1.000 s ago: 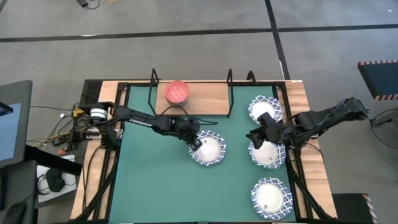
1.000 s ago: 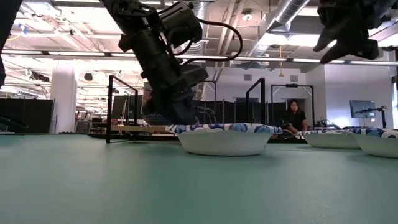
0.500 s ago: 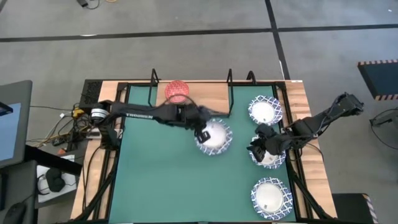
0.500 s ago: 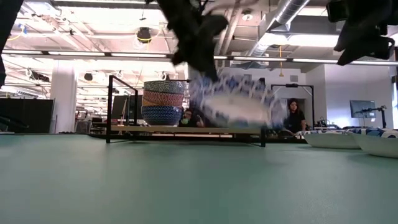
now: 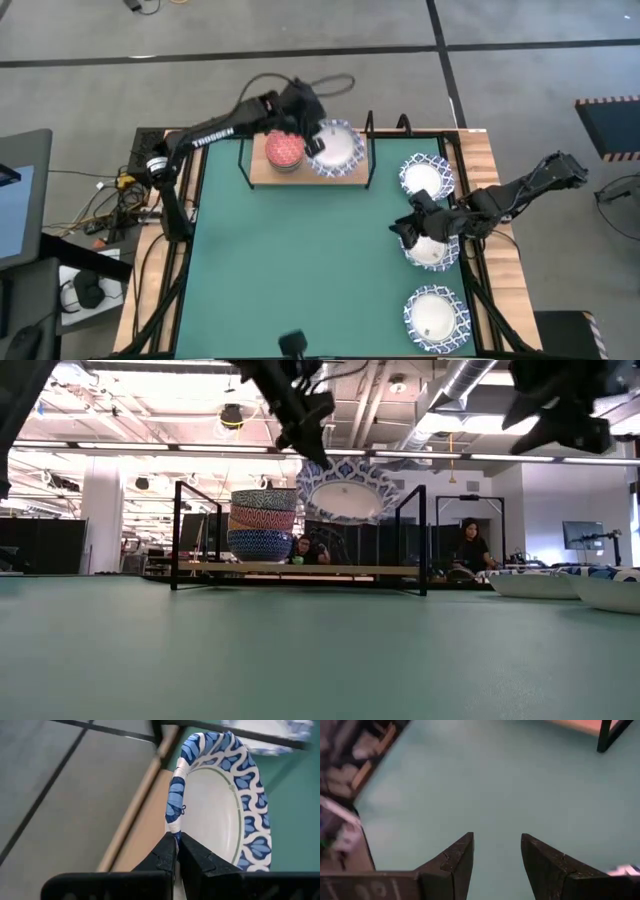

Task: Place and stack bowls onto a shelf
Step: Put the white blue bowl on the shelf

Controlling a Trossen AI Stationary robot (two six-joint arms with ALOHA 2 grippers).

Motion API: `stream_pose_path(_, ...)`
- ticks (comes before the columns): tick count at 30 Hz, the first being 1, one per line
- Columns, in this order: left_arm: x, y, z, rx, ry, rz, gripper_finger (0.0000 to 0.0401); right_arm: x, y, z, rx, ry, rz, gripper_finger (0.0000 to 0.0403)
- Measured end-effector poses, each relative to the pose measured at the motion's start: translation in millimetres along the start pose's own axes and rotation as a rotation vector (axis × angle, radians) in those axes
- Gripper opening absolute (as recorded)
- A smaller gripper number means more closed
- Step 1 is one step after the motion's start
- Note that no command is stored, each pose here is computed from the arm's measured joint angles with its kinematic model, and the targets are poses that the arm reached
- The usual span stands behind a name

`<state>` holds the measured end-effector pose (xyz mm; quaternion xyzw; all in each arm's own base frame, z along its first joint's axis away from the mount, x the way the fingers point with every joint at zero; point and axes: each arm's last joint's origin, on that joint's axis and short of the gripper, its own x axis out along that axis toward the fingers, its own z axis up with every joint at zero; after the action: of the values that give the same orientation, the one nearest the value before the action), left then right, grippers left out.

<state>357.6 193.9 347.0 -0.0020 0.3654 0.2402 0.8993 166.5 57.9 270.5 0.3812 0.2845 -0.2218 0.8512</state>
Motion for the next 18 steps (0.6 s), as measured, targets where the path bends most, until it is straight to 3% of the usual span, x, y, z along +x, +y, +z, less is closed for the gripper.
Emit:
stream_pose_path(7, 27, 44, -10, 0.062, -0.022, -0.061, 0.0, 10, 1, 23, 0.109, -0.125, 0.013, 0.0189)
stream_pose_path(12, 48, 53, -17, 0.087, -0.023, -0.076, 0.0001, 20, -3, 32, 0.149, -0.151, -0.028, 0.0189)
stream_pose_path(18, 62, 52, -19, 0.201, -0.035, -0.088, 0.0011, 25, -6, 37, 0.198, -0.119, -0.032, 0.0189)
